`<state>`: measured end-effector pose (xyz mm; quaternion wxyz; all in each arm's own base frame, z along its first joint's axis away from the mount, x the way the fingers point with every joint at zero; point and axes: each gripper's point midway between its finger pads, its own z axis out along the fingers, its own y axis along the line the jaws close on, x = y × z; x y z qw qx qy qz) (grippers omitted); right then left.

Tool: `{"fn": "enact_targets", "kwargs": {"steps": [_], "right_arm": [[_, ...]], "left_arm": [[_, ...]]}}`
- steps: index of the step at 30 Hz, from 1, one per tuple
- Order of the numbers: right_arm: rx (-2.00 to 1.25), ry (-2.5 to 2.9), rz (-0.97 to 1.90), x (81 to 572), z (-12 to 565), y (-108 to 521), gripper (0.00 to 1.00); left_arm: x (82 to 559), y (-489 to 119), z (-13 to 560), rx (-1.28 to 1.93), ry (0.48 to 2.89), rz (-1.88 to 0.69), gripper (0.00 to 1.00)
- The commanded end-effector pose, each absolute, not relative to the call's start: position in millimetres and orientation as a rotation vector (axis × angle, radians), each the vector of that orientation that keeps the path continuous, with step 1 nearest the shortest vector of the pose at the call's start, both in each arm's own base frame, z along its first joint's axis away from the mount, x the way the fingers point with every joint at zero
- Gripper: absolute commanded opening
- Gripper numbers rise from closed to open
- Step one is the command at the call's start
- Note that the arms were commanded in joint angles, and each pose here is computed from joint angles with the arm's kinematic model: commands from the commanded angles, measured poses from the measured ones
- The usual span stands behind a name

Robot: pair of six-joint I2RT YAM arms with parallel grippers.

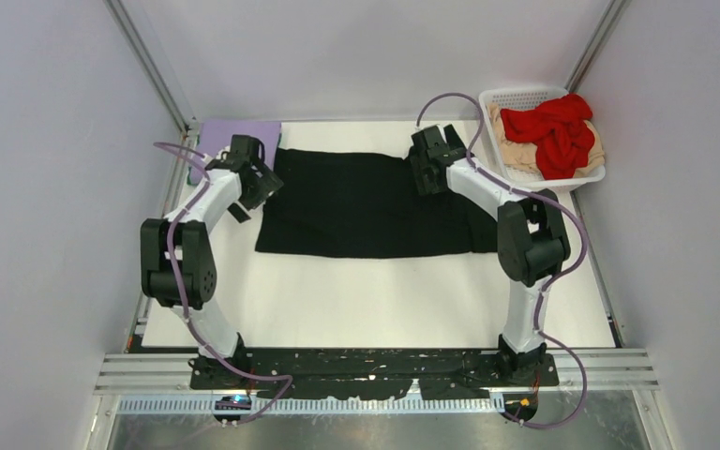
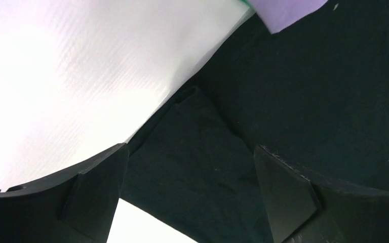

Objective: Fold and stack the t-shirts
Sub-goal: Fold the flattened tshirt in 1/3 of the way

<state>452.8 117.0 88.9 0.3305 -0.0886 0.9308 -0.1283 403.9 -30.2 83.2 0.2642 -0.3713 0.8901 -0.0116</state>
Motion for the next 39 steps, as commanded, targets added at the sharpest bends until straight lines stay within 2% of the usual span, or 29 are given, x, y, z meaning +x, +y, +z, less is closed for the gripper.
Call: {"fn": "enact_targets", "kwargs": {"steps": [1, 3, 5, 10, 14, 17, 20, 23, 30, 39], "right_arm": [[-0.049, 2.355, -0.314, 466, 124, 114, 0.76], [0.002, 2.342, -0.288, 456, 127, 111, 0.91], [0.052, 2.332, -0.257, 441, 133, 106, 0.98], [0.18, 2.385, -0.171, 402, 117, 89, 0.96], [0.257, 2.433, -0.113, 374, 96, 63, 0.99], [0.302, 2.484, -0.064, 357, 78, 48, 0.92], [0.373, 2.503, -0.12, 345, 70, 26, 0.85], [0.442, 2.495, -0.299, 330, 69, -3, 0.84], [0.692, 2.47, -0.37, 293, 56, -42, 0.83], [0.74, 2.515, -0.134, 306, 30, -26, 0.76]], "left_arm": [[399, -18, 110, -0.991, 2.418, 0.035, 0.99], [394, -21, 114, -0.985, 2.401, -0.002, 1.0], [388, -29, 117, -0.97, 2.389, -0.081, 1.0], [378, -56, 104, -0.916, 2.423, -0.284, 1.0], [374, -72, 85, -0.877, 2.486, -0.378, 1.0], [377, -90, 73, -0.821, 2.535, -0.506, 1.0], [377, -94, 62, -0.821, 2.581, -0.514, 1.0], [370, -84, 52, -0.843, 2.606, -0.436, 1.0], [351, -68, 39, -0.835, 2.658, -0.297, 1.0], [347, -65, 38, -0.834, 2.672, -0.279, 1.0]]}}
